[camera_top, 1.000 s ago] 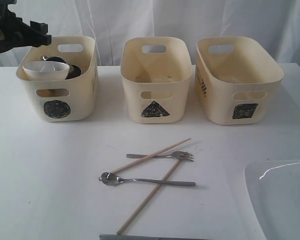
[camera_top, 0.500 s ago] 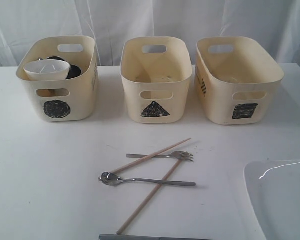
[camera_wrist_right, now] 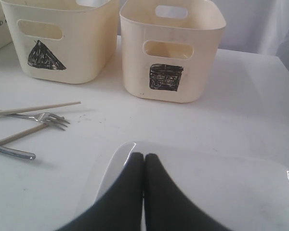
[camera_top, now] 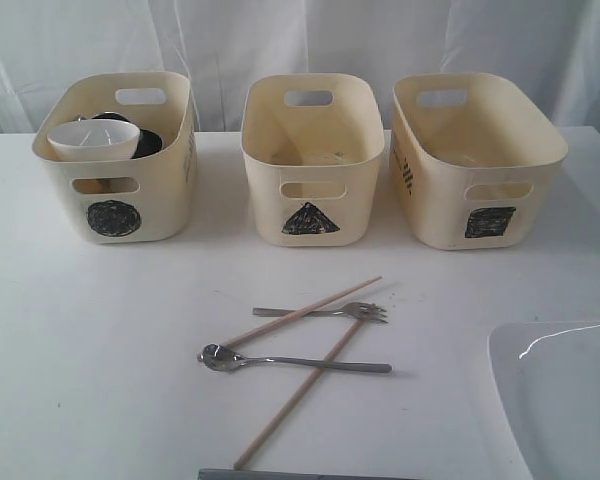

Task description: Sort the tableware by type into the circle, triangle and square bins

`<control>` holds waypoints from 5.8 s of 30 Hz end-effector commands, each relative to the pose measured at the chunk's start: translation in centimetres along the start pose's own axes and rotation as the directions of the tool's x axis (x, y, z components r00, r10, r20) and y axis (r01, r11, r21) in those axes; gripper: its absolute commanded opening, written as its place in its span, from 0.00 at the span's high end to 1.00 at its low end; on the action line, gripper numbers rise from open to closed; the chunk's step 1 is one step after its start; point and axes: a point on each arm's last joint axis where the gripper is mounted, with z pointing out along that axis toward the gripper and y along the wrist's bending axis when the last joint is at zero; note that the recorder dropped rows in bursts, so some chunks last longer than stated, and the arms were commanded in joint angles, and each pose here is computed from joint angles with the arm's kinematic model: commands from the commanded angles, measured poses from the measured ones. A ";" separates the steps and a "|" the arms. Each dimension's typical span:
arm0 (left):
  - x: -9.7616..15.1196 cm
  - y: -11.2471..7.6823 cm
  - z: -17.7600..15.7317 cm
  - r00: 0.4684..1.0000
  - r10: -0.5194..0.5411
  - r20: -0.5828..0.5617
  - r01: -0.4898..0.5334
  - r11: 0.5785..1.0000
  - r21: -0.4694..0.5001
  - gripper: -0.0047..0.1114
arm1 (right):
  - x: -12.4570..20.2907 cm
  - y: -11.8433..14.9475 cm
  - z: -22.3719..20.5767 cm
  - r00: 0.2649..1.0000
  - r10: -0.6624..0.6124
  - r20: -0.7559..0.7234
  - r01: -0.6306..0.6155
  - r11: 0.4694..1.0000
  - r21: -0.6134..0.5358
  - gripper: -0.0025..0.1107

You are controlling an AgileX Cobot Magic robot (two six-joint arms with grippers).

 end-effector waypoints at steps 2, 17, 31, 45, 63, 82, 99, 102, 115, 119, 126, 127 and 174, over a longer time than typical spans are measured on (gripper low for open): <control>1.6 -0.2 -1.7 0.998 -0.051 0.040 0.049 0.998 0.043 0.95 | 0.0 0.0 0.0 1.000 -0.002 0.007 0.002 1.000 0.007 0.98; 8.4 0.5 -12.7 0.883 -0.225 0.412 0.162 0.970 0.181 0.96 | 0.0 0.0 0.0 1.000 -0.002 0.007 0.002 1.000 0.007 0.98; 17.5 0.9 -16.1 0.848 -0.433 -0.306 0.447 0.894 -0.027 0.96 | 0.0 0.0 0.0 1.000 -0.002 0.007 0.002 1.000 0.007 0.98; 18.2 3.4 -16.4 0.895 0.230 -0.382 -0.273 0.960 -0.060 0.96 | 0.0 0.0 0.0 1.000 -0.002 0.007 0.002 1.000 0.007 0.98; 28.0 1.6 -11.8 0.979 -0.204 0.023 0.205 0.968 -0.145 0.96 | 0.0 0.0 0.0 1.000 -0.002 0.007 0.002 1.000 0.007 0.98; 28.0 0.1 -10.8 0.940 -0.218 0.262 0.215 0.976 0.039 0.96 | 0.0 0.0 0.0 1.000 -0.002 0.004 0.002 1.000 0.006 0.98; 30.9 -1.5 -10.6 0.987 -0.139 -0.081 0.150 0.977 0.149 0.96 | 0.0 0.0 0.0 1.000 -0.002 0.004 0.002 1.000 0.006 0.98; 30.9 -0.9 -10.6 0.998 -0.019 -0.065 0.024 0.996 0.088 0.96 | 0.0 0.0 0.0 1.000 -0.002 0.004 0.002 1.000 0.006 0.98; 30.6 -2.0 -10.7 0.980 -0.189 -0.062 0.198 0.960 0.198 0.96 | 0.0 0.0 0.0 1.000 -0.002 0.004 0.002 1.000 0.006 0.98; 30.6 -2.0 -10.7 0.980 -0.189 -0.062 0.198 0.960 0.198 0.96 | 0.0 0.0 0.0 1.000 -0.002 0.004 0.002 1.000 0.006 0.98; 30.7 -1.9 -10.7 0.991 -0.117 -0.063 0.127 0.972 0.195 0.96 | 0.0 0.0 0.0 1.000 -0.002 0.004 0.002 1.000 0.006 0.98; 30.7 -1.9 -10.7 0.993 -0.106 -0.061 0.116 0.974 0.196 0.96 | 0.0 0.0 0.0 1.000 -0.002 0.004 0.002 1.000 0.006 0.98; 30.8 -1.8 -10.7 0.986 0.167 -0.017 -0.161 0.969 0.187 0.96 | -21.1 1.5 7.7 0.952 -0.097 0.292 0.150 0.975 -0.165 0.98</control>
